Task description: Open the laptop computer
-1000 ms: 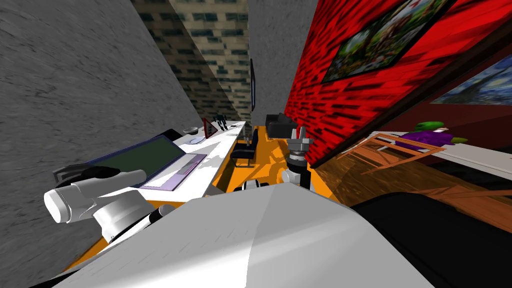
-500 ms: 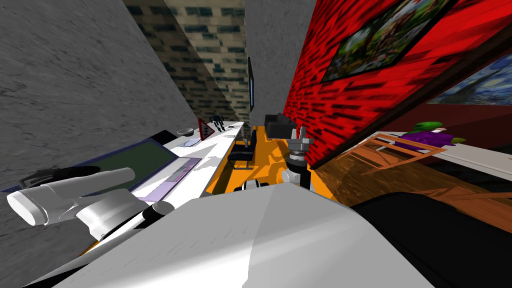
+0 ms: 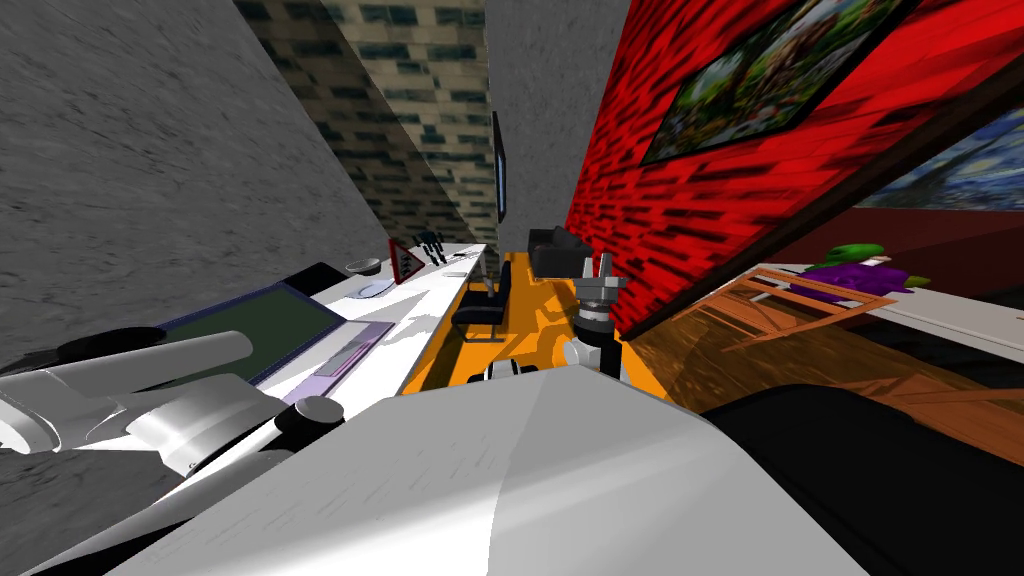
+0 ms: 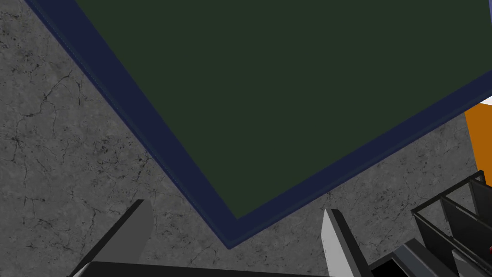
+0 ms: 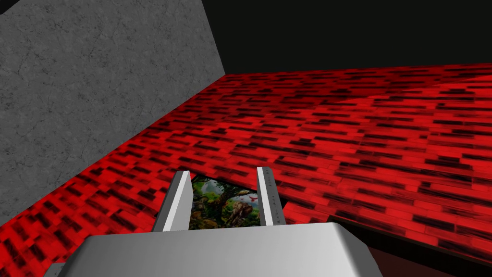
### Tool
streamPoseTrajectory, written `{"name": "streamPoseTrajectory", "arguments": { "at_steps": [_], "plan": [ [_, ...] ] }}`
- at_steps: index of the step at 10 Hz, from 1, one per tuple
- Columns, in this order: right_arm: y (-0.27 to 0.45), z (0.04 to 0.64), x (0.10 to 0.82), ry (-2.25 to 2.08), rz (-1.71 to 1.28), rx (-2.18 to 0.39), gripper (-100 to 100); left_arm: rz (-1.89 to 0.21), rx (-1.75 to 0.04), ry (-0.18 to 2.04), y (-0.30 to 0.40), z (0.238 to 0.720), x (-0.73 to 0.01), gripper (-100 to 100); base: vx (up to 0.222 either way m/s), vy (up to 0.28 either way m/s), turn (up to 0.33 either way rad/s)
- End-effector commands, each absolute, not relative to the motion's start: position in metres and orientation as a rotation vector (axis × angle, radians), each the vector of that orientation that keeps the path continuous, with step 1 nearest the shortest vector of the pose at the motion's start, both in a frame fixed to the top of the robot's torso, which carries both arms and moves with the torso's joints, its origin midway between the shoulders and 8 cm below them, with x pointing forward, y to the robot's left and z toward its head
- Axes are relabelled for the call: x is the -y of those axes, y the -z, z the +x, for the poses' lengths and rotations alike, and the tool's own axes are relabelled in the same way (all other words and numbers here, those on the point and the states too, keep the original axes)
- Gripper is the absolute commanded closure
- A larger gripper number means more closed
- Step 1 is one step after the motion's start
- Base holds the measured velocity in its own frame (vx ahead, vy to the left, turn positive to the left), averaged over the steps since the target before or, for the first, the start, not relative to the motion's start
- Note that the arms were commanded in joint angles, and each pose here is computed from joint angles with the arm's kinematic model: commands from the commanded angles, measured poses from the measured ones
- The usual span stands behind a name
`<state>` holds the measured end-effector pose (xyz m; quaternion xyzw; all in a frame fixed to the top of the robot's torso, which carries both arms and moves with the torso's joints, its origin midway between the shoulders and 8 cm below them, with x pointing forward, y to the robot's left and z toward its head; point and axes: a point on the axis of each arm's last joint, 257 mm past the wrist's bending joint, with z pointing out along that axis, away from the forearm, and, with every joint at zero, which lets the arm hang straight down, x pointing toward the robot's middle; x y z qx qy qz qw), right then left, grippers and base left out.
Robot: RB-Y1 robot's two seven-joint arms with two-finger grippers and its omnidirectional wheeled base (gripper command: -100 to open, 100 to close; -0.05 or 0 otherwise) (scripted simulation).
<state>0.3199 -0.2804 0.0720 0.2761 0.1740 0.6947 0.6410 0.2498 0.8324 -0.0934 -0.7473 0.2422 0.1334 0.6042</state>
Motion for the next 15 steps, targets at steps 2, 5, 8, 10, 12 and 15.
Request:
{"name": "streamPoseTrajectory", "arguments": {
  "at_steps": [2,5,8,10,12,15],
  "plan": [
    [-0.072,0.320,0.280,-1.584,0.630,-0.397,0,-1.825,-0.509,-0.321,0.097,0.234,-0.838,-100,0.085,-0.039,-0.018],
    [-0.072,0.320,0.280,-1.584,0.630,-0.397,0,-1.898,-0.468,-0.317,0.098,0.224,-0.840,-100,0.063,-0.022,-0.013],
    [-0.072,0.320,0.280,-1.584,0.630,-0.397,0,-1.994,-0.411,-0.287,0.097,0.216,-0.842,-100,0.058,-0.004,-0.006],
    [-0.072,0.320,0.280,-1.584,0.629,-0.397,0,-2.034,-0.393,-0.275,0.099,0.214,-0.841,-100,0.049,0.004,0.001],
    [-0.072,0.320,0.280,-1.584,0.629,-0.397,0,-2.092,-0.361,-0.240,0.097,0.214,-0.839,-100,0.023,0.003,0.008],
    [-0.072,0.320,0.280,-1.584,0.629,-0.397,0,-2.166,-0.323,-0.174,0.091,0.219,-0.836,-100,0.015,0.020,0.019]
  ]
}}
